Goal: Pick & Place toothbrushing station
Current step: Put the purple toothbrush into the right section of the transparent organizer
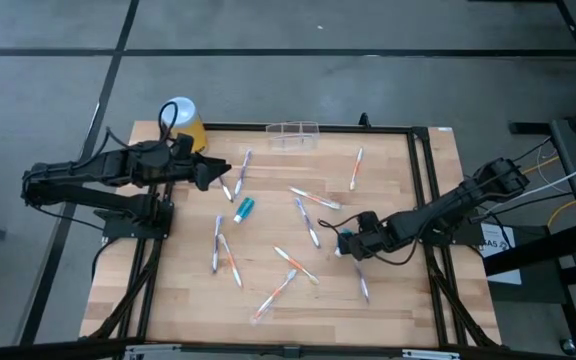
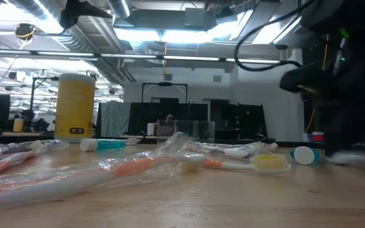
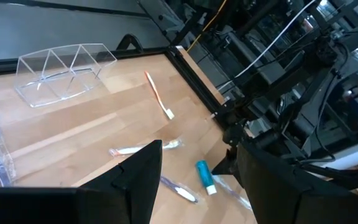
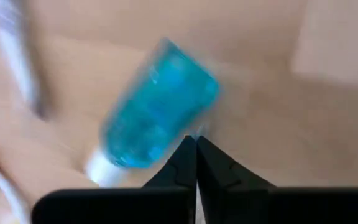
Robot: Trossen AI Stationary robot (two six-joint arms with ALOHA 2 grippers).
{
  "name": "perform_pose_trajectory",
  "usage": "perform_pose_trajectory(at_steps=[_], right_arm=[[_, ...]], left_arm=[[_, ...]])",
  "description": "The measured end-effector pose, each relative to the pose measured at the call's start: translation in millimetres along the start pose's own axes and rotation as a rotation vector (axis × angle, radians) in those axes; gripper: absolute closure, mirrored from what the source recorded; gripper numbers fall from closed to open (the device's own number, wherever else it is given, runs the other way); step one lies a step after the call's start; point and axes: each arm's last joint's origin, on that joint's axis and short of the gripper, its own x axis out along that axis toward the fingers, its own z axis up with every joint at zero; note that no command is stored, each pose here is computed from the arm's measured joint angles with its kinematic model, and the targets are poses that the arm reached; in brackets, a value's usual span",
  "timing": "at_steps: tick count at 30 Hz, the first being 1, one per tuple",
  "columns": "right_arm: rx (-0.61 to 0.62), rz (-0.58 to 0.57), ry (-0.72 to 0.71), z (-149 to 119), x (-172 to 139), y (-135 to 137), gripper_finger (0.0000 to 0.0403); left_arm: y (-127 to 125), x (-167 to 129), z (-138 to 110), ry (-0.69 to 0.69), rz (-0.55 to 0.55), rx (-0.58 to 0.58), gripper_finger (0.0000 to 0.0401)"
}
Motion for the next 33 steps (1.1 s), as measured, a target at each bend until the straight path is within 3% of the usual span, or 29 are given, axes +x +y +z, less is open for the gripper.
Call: perform_pose_trajectory(at_steps=[5, 10, 13, 17, 20, 24, 33], right_arm=[[-0.066, 0.151, -0.150, 11, -24, 40, 0.0401], [-0.165, 0.266, -0.405, 33, -63, 85, 0.0401], [-0.242, 0.263, -0.613, 55, -87, 106, 0.0402], [-0.332, 0.169, -0.855, 97, -108, 123, 0.0402], [-0.397, 0.147, -0.951, 132, -114, 131, 0.0402], [-0.470, 0.234, -1.003, 178, -123, 135, 0.0402], [-0.519, 0.307, -1.051, 256, -128, 112, 0.0403]], left_arm=[[0, -1, 1, -0.009, -0.006, -0.011, 0.0196], [0, -1, 1, -0.022, 0.006, -0.018, 0.0196], [0, -2, 1, -0.046, 0.024, -0.011, 0.0196], [-7, -4, 2, -0.125, 0.017, 0.032, 0.0196], [-16, -7, 3, -0.199, -0.016, 0.080, 0.0196], [-27, -13, 4, -0.280, -0.055, 0.145, 0.0196], [-45, -30, -8, -0.333, -0.107, 0.225, 0.0196]])
